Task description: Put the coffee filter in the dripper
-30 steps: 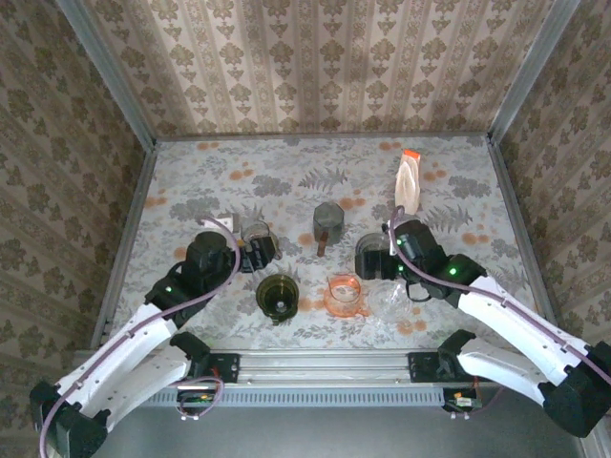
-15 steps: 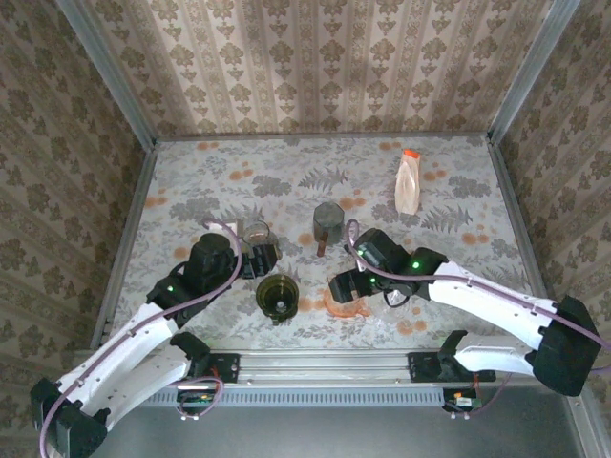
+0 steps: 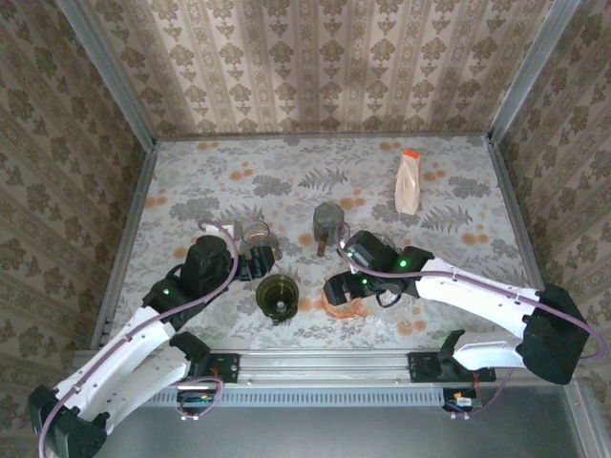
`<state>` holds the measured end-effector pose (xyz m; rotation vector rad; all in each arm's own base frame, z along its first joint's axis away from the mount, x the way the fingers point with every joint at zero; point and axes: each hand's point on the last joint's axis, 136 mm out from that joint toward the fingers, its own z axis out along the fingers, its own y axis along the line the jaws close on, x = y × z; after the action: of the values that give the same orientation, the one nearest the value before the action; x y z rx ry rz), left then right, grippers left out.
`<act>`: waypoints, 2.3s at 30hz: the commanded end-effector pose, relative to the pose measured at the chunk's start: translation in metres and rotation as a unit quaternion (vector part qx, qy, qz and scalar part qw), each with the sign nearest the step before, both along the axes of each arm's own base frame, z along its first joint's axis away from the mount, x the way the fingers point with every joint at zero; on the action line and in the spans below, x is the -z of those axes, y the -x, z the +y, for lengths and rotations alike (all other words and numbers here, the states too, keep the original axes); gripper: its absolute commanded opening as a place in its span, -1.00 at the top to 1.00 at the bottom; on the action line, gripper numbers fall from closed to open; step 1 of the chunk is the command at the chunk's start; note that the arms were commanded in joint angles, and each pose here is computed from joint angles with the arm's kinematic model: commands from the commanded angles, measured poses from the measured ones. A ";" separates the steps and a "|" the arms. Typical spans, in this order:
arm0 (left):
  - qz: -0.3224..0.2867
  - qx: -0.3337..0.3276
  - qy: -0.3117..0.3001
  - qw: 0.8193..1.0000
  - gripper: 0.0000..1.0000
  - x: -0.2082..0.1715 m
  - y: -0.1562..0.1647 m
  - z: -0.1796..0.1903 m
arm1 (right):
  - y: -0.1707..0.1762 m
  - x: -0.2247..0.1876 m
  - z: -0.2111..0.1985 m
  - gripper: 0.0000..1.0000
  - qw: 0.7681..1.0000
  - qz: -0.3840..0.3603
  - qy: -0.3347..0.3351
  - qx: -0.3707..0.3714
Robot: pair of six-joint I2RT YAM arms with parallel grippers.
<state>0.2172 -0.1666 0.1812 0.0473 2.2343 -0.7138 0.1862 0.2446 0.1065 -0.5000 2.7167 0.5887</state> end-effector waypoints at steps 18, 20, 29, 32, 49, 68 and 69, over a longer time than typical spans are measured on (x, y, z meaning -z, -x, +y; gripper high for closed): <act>0.007 -0.014 0.007 1.000 -0.83 -0.007 0.005 0.013 | 0.003 -0.032 -0.005 -0.85 0.999 -0.033 0.016 0.022; 0.007 -0.012 0.005 1.000 -0.82 -0.007 0.006 0.013 | 0.009 -0.035 -0.027 -0.85 0.998 -0.038 0.047 0.031; 0.032 -0.011 -0.018 0.999 -0.76 0.004 0.011 0.018 | 0.040 -0.034 -0.084 -0.67 0.991 -0.007 0.118 0.069; 0.032 -0.010 -0.007 0.999 -0.77 0.004 0.010 0.015 | 0.048 -0.032 -0.108 -0.65 0.983 0.003 0.160 0.094; 0.039 -0.012 0.003 0.999 -0.77 0.015 0.012 0.016 | 0.089 0.009 -0.148 -0.51 0.963 0.072 0.184 0.183; 0.052 -0.017 0.018 0.998 -0.77 0.021 0.010 0.016 | 0.077 0.008 -0.117 -0.33 0.982 0.033 0.126 0.138; 0.052 -0.017 0.019 0.998 -0.77 0.021 0.009 0.016 | 0.076 0.005 -0.118 -0.35 0.982 0.029 0.127 0.139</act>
<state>0.2067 -0.1480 0.1589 -0.0281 2.3260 -0.7179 0.1033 0.1264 0.0856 -0.1385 2.9174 0.1821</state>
